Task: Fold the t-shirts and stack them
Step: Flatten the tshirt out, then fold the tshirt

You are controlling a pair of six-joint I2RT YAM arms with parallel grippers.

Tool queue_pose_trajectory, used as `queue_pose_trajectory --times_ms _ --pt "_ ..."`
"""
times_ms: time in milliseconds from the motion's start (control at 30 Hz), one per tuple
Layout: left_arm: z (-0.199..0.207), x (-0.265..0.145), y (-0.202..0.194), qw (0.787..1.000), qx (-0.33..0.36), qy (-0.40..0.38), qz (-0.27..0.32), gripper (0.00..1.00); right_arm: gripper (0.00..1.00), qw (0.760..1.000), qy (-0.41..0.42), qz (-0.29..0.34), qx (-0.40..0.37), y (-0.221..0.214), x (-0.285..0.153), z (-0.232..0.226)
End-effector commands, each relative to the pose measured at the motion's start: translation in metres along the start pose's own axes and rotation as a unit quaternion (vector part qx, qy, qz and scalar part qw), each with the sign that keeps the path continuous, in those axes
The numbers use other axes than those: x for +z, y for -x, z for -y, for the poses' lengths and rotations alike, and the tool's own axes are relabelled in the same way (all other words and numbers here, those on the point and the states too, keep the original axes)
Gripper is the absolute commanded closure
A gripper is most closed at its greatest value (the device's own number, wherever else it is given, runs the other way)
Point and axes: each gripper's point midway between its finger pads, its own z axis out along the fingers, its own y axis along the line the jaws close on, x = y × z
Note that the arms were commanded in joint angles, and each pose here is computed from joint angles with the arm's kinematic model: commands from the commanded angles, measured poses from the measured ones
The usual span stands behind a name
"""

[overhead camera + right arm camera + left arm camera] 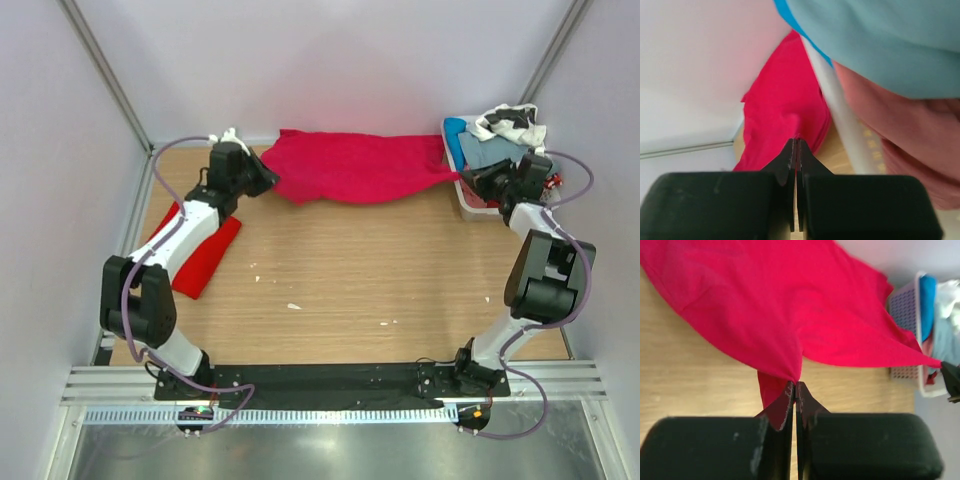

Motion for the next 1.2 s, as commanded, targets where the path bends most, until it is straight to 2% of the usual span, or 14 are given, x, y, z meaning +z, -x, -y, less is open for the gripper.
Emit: queue_pose_trajectory --times_ms 0,167,267,333,533,700,867,1000,1167 --pt "0.033 -0.026 0.025 0.995 0.020 -0.058 0.073 1.00 0.99 0.997 0.030 0.050 -0.060 0.013 -0.010 -0.013" --pt "0.006 -0.034 -0.010 0.998 0.018 -0.030 0.049 1.00 0.99 0.997 -0.046 0.020 -0.058 -0.022 -0.015 0.040" --pt "-0.023 -0.039 -0.032 0.999 -0.006 0.012 0.038 1.00 0.99 0.993 -0.095 0.003 -0.077 -0.048 -0.022 0.064" --pt "-0.044 -0.040 -0.057 0.999 -0.023 0.041 0.009 1.00 0.99 0.989 -0.117 -0.001 -0.093 -0.059 -0.028 0.076" --pt "-0.068 -0.057 -0.104 0.997 -0.040 0.052 -0.039 1.00 0.99 0.981 -0.168 -0.020 -0.097 -0.096 -0.054 0.118" --pt "-0.072 -0.090 -0.124 0.997 -0.033 0.049 -0.047 1.00 0.99 0.980 -0.169 0.000 -0.106 -0.102 -0.082 0.114" --pt "-0.082 -0.120 -0.146 0.996 -0.034 0.057 -0.053 1.00 0.99 0.966 -0.229 0.008 -0.118 -0.106 -0.113 0.130" --pt "-0.094 -0.138 -0.167 0.995 -0.048 0.060 -0.064 1.00 0.99 0.959 -0.254 0.014 -0.121 -0.109 -0.130 0.137" --pt "-0.098 -0.161 -0.173 0.995 -0.055 0.057 -0.059 1.00 0.99 0.953 -0.273 0.032 -0.124 -0.113 -0.152 0.143"
